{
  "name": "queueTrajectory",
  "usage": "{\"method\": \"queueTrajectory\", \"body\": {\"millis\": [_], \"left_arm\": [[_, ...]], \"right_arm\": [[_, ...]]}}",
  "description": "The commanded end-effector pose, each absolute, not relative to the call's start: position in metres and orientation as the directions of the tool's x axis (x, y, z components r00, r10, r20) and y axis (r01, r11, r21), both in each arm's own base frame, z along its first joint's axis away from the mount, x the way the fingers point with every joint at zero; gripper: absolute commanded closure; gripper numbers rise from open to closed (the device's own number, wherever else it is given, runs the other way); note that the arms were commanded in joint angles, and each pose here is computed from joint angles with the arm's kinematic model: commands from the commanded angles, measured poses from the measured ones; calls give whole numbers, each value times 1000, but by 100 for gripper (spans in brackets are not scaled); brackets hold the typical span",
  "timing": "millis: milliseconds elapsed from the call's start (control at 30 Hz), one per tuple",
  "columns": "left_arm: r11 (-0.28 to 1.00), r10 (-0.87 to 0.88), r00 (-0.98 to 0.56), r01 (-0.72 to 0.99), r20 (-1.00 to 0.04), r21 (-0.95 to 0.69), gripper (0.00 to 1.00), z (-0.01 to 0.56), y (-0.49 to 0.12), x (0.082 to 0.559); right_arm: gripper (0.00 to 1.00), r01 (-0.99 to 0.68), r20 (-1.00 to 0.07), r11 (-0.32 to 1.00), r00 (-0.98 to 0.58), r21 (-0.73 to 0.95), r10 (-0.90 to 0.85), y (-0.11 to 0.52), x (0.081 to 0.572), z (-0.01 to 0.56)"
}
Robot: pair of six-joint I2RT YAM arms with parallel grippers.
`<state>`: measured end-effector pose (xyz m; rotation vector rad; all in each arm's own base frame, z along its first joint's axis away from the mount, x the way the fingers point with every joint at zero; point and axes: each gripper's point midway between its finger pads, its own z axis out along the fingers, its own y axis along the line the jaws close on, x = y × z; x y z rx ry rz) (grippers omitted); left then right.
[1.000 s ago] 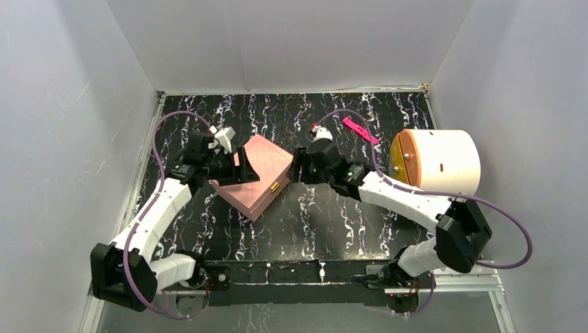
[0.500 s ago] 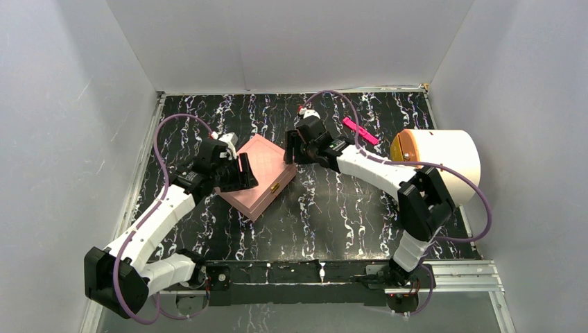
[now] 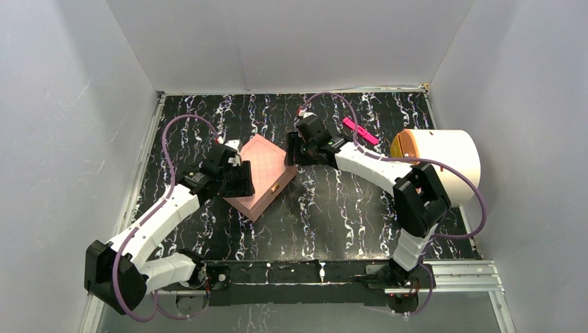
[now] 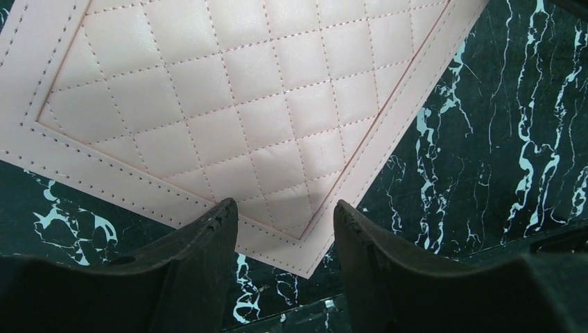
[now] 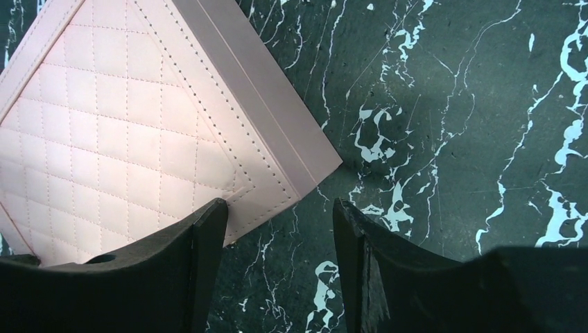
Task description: Organize the mixed jewelry
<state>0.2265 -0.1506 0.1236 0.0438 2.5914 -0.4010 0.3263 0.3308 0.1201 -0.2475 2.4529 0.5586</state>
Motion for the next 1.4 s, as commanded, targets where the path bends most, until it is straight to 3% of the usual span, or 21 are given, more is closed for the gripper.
{"method": "queueTrajectory", "body": {"millis": [0, 233, 367, 567, 767, 900, 1133, 1233, 1367], "left_arm": [[989, 8, -936, 59, -352, -136, 49, 82, -124, 190], [998, -2, -944, 20, -331, -63, 49, 70, -113, 189], [1000, -5, -963, -10, -269, 15, 49, 51, -107, 184], [994, 22, -975, -1, -222, 106, 50, 31, -107, 178], [994, 21, -971, -5, -238, 107, 50, 33, -108, 179], [998, 17, -945, -2, -328, 59, 51, 60, -118, 198], [999, -25, -758, 11, -652, -52, 38, 187, -134, 258], [998, -51, -671, 2, -740, -70, 25, 239, -127, 265], [994, -86, -583, 11, -808, -113, 22, 285, -115, 256]], "right_arm": [[36, -268, -471, 927, -874, 261, -120, 301, 298, 79], [36, -251, -436, 932, -892, 262, -118, 301, 295, 67], [37, -224, -393, 936, -914, 271, -105, 298, 286, 49], [46, -184, -323, 943, -942, 278, -88, 290, 268, 20], [49, -173, -321, 943, -944, 283, -77, 288, 268, 18], [48, -208, -403, 937, -912, 282, -81, 295, 288, 48], [34, -359, -732, 884, -681, 299, -29, 308, 336, 195], [30, -409, -814, 863, -581, 297, 5, 298, 332, 245], [29, -425, -857, 857, -514, 290, 35, 271, 308, 280]]}}
